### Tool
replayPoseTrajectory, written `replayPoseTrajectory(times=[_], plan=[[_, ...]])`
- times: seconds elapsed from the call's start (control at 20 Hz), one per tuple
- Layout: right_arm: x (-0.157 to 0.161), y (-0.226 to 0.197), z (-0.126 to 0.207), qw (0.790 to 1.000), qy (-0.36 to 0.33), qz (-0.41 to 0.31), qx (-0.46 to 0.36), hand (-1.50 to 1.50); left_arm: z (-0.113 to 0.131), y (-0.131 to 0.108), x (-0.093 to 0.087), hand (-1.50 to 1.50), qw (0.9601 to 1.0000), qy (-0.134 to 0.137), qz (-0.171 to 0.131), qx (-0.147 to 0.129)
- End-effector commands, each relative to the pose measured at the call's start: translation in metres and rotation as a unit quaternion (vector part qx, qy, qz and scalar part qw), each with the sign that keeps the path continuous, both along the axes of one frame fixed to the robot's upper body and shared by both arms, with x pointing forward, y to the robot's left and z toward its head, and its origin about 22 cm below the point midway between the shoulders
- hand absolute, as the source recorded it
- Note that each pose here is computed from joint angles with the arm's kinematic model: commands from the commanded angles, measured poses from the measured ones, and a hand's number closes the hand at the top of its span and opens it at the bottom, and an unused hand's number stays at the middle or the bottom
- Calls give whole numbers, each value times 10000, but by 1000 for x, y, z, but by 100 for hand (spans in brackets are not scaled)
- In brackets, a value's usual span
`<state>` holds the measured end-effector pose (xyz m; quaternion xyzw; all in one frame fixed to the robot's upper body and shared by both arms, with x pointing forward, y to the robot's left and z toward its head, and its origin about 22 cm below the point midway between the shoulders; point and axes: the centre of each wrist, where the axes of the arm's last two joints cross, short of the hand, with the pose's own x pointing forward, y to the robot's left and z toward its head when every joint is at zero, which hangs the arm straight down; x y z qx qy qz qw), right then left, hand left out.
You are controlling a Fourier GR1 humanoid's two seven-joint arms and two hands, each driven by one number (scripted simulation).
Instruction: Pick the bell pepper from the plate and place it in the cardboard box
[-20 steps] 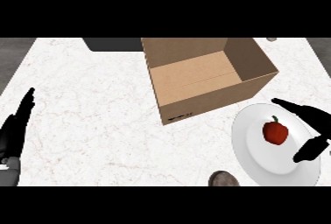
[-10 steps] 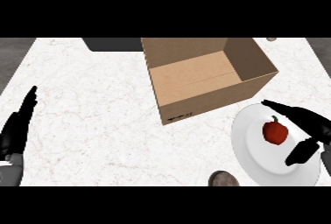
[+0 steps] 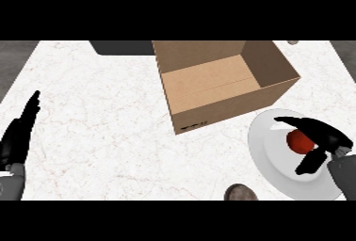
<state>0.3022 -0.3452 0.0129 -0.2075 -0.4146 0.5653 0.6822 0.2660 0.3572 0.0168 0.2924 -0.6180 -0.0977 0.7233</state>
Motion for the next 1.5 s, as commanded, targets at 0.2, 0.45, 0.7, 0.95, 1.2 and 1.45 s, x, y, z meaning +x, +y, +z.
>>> replayPoseTrajectory(times=[0.2,0.45,0.7,0.95,1.2,1.45], plan=[[-3,-5,-17,9931,-1094,22,-429,150,2,-9,-4,0,9999,-134,-8,53],[11,9,-24,9825,-1769,-130,-569,150,13,10,-7,0,10000,-38,-10,62],[-15,21,-4,9667,-1840,-1660,-641,150,-8,8,-14,0,9999,37,160,49],[-42,27,28,9308,-2550,-2258,-1324,150,-10,16,-24,0,9998,26,186,30],[-58,48,85,8979,-3485,-2397,-1218,150,-15,3,-19,0,9999,60,87,-76],[-59,87,123,8769,-4400,-1744,-837,150,8,7,-3,0,9999,-73,66,94]])
